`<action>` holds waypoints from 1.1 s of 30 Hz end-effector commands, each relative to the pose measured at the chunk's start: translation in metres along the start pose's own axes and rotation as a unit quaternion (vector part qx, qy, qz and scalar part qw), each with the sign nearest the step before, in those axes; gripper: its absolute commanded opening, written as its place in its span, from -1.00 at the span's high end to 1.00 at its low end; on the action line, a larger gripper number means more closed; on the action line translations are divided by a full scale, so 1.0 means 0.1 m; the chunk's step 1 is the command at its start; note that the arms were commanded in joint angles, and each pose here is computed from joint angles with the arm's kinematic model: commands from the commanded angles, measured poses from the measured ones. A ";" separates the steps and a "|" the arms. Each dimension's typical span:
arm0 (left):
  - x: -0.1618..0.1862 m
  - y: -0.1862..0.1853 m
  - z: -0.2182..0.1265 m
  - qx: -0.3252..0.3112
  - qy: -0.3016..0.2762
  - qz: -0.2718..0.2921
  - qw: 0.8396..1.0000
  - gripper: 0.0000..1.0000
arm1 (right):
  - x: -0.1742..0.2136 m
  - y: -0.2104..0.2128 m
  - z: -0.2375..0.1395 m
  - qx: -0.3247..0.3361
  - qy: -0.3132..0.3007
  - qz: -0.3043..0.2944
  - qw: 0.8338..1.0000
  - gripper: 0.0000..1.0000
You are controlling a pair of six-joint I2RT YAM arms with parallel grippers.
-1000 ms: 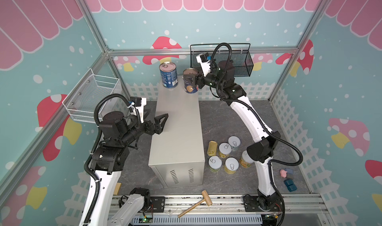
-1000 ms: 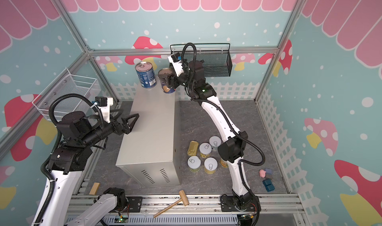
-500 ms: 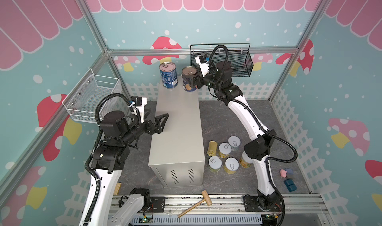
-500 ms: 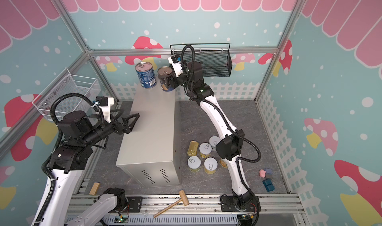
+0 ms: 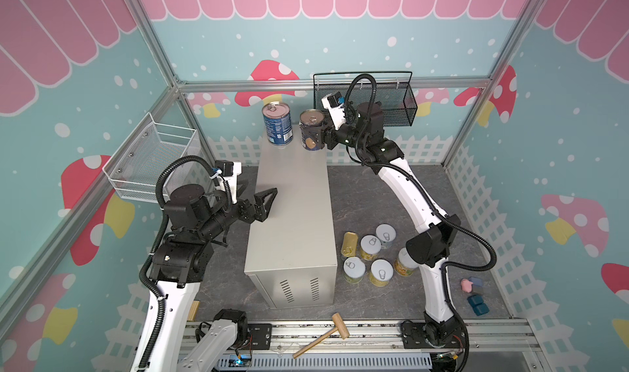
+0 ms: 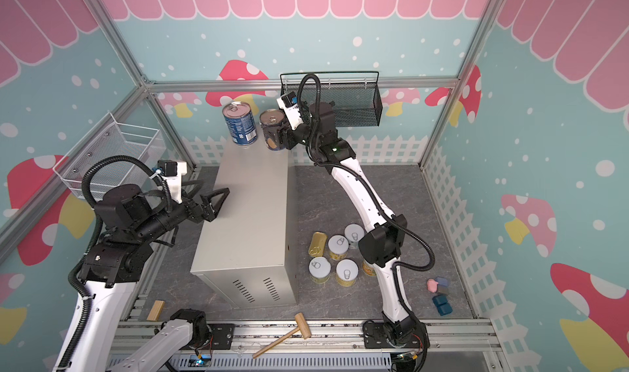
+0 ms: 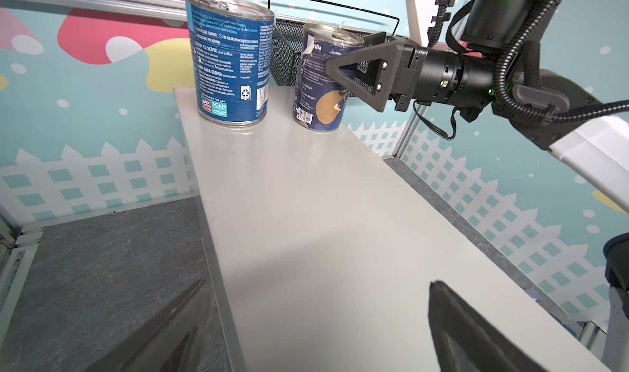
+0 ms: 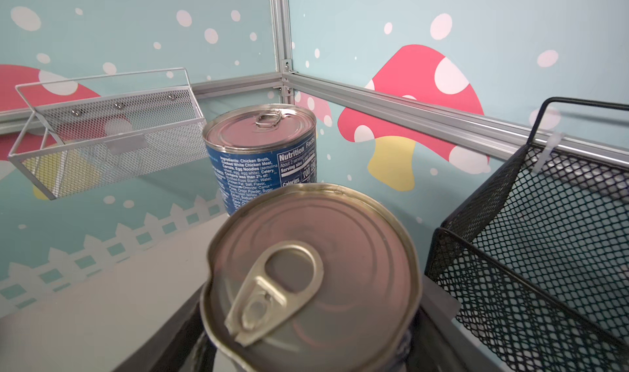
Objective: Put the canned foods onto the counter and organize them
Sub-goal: 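Push the tomato can toward the back wall beside the blue can with the right gripper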
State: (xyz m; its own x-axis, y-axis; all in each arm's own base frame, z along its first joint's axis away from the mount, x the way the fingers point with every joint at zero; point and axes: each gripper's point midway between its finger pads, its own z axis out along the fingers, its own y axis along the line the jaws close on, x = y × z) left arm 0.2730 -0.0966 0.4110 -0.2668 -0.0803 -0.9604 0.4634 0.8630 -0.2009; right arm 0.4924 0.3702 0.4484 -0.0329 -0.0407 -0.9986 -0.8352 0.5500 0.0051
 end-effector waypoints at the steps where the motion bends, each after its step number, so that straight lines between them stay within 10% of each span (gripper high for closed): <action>1: -0.01 -0.03 -0.05 0.005 -0.005 0.002 1.000 -0.98 | -0.02 0.02 -0.05 0.000 0.004 0.004 1.000 -0.38; 33: 0.04 -0.01 -0.09 -0.009 -0.005 0.009 1.000 -0.98 | 0.26 -0.06 0.35 0.028 -0.012 -0.004 1.000 -0.26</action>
State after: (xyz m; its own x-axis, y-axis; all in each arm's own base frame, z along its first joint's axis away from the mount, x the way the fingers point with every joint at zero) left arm 0.2655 -0.0953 0.4136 -0.2522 -0.0811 -0.9643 0.4630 0.8649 -0.1938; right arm 0.5069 0.3827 0.4490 0.0284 -0.0063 -0.9996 -0.8003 0.5990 -0.0266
